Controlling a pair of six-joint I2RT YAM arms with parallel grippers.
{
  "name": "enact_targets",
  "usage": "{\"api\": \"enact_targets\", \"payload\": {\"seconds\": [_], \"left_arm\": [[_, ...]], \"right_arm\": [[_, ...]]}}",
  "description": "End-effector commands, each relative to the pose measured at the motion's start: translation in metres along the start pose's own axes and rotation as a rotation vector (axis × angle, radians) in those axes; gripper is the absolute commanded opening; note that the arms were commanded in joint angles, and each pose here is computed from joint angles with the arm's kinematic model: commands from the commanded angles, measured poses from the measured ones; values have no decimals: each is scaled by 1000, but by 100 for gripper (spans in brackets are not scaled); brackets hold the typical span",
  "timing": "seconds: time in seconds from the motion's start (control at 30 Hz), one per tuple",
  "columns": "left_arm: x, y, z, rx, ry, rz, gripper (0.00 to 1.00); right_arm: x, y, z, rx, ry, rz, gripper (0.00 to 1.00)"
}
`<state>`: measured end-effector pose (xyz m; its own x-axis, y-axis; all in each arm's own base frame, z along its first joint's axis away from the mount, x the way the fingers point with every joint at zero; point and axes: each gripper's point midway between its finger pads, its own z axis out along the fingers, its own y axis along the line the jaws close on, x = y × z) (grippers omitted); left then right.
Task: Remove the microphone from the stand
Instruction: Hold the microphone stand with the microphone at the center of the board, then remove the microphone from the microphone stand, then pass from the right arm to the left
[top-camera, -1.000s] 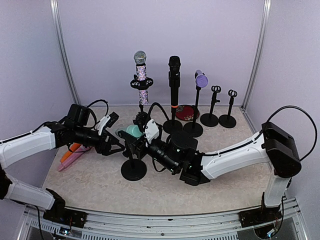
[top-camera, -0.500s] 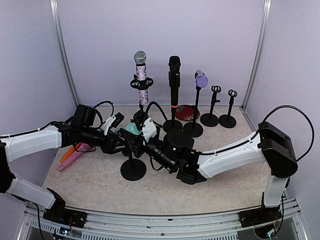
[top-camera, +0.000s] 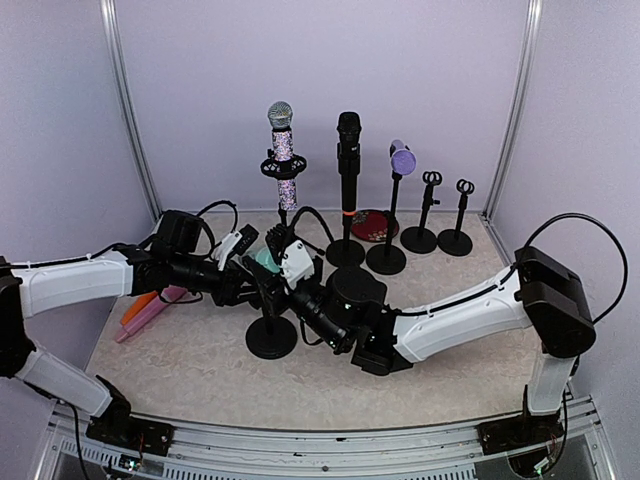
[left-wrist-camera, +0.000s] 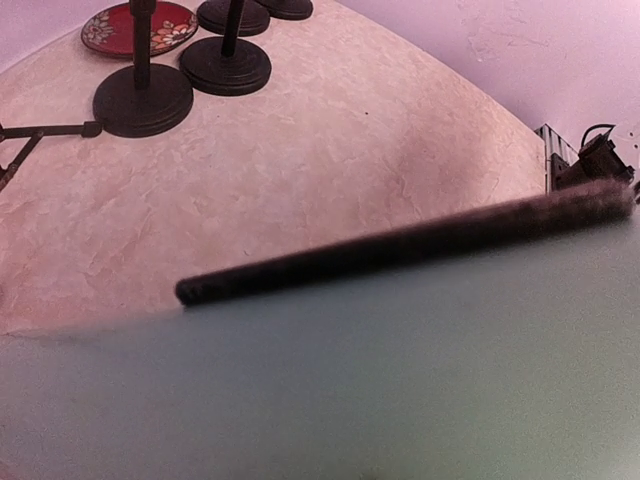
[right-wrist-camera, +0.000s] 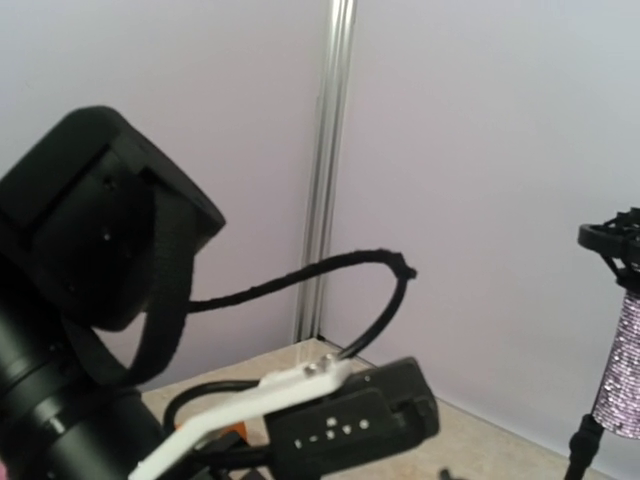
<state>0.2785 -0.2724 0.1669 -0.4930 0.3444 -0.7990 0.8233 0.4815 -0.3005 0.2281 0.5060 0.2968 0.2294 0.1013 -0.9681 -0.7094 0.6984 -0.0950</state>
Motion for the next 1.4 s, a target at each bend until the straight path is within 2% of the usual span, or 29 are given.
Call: {"api": "enact_targets", "payload": {"seconds": [0.0,0.47,0.7,0.87,0.93,1.1,1.13,1.37], "left_arm": [[-14,38,-3,-176,-39,1,0],[13,93,-3,-317,10,-8,0],[16,96,0,-324,18,7,0],[14,84,3,-270,21,34,1],[11,73,5,-219,30,51,16],[2,51,-4,-133,72,84,90],[-1,50,-9,-133,75,105,97],[-22,48,-79,-125,52,214,99]], "right_arm": [[-45,12,-17,-32,-113,48,9],[-104,0,-66,7,-200,37,1],[-133,0,-77,13,-235,34,0],[-137,-1,-82,23,-207,16,0],[-135,-6,-85,36,-196,13,0],[-126,-11,-86,55,-154,-8,0],[-123,-10,-86,51,-142,-9,0],[-100,-1,-71,-67,-25,67,0]]}}
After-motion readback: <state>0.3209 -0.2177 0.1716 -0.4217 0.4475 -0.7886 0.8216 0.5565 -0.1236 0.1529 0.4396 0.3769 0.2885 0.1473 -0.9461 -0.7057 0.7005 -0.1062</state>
